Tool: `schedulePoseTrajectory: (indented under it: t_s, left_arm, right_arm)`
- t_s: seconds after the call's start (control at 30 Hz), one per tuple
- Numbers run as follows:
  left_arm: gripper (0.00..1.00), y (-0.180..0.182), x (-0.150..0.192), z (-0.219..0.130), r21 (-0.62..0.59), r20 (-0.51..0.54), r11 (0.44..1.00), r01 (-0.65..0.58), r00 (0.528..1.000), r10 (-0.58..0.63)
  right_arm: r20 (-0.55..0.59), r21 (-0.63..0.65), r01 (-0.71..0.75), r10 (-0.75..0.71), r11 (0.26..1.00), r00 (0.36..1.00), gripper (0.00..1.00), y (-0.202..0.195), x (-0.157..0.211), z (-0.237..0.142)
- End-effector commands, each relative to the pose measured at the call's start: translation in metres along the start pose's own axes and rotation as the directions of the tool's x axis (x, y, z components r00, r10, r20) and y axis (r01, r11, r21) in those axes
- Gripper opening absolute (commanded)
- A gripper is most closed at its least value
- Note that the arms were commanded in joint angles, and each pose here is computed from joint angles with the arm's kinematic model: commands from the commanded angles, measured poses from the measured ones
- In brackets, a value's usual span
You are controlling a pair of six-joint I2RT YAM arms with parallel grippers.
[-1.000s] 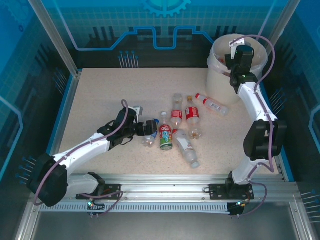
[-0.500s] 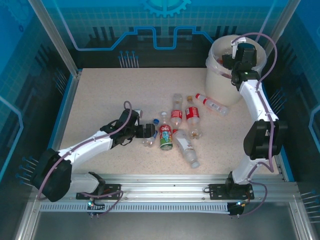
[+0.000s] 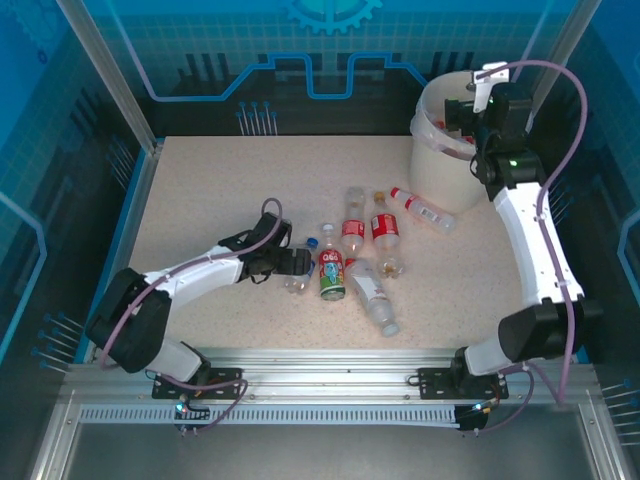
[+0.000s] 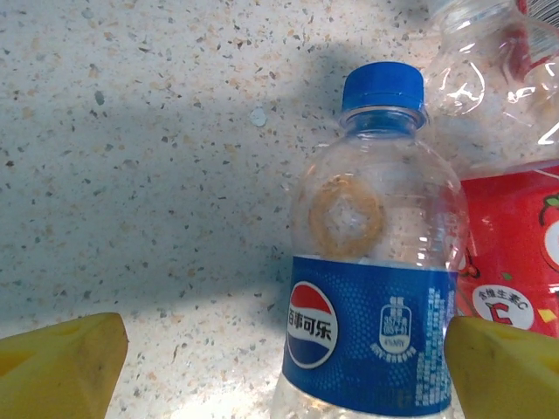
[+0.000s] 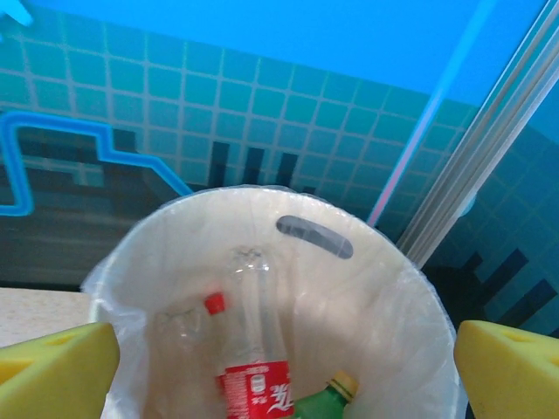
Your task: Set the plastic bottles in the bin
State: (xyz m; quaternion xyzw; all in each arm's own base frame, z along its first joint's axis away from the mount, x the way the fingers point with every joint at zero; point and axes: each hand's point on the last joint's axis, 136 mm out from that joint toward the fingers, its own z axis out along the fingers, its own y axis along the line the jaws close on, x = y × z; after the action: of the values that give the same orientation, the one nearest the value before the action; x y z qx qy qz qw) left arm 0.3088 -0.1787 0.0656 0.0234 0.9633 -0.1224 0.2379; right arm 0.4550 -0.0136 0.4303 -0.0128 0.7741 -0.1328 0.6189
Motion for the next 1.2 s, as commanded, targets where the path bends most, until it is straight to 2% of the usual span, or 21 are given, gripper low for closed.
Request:
schedulePoseTrajectory:
  t_s: [0.0, 0.13, 0.27, 0.43, 0.57, 0.73, 0.97, 1.17]
  left_arm:
    - [0.94, -0.004, -0.001, 0.002, 0.011, -0.028, 1.000, -0.021, 0.999, 0.021]
    - [0.94, -0.013, 0.010, 0.012, 0.082, -0.065, 0.997, -0.008, 0.998, 0.014]
    - [0.93, -0.011, 0.028, 0.023, 0.086, -0.122, 0.996, 0.010, 0.993, 0.001]
    - [0.85, -0.004, 0.042, 0.035, 0.047, -0.183, 0.999, 0.019, 0.983, -0.010]
    - [0.75, -0.003, 0.042, 0.038, 0.037, -0.183, 0.999, 0.015, 0.983, -0.008]
    - [0.66, -0.004, 0.037, 0.036, 0.035, -0.166, 0.999, 0.014, 0.986, -0.008]
    - [0.63, -0.001, 0.026, 0.023, 0.015, -0.117, 1.000, 0.009, 0.993, -0.007]
    - [0.61, -0.003, -0.012, -0.002, 0.013, 0.056, 1.000, 0.020, 0.998, -0.021]
  right_arm:
    - [-0.083, -0.120, -0.084, 0.075, 0.989, 0.994, 0.99, 0.023, 0.024, -0.023]
    - [-0.145, -0.229, -0.181, 0.151, 0.956, 0.978, 0.99, 0.046, 0.049, -0.042]
    - [-0.235, -0.355, -0.315, 0.242, 0.880, 0.941, 0.99, 0.074, 0.065, -0.061]
    - [-0.306, -0.423, -0.395, 0.282, 0.815, 0.910, 0.99, 0.096, 0.084, -0.087]
    - [-0.362, -0.442, -0.447, 0.301, 0.778, 0.882, 0.99, 0.106, 0.103, -0.098]
    - [-0.422, -0.446, -0.487, 0.303, 0.751, 0.854, 0.99, 0.115, 0.124, -0.104]
    - [-0.474, -0.472, -0.520, 0.293, 0.711, 0.831, 0.99, 0.127, 0.140, -0.112]
    - [-0.531, -0.547, -0.548, 0.244, 0.633, 0.812, 0.99, 0.147, 0.142, -0.132]
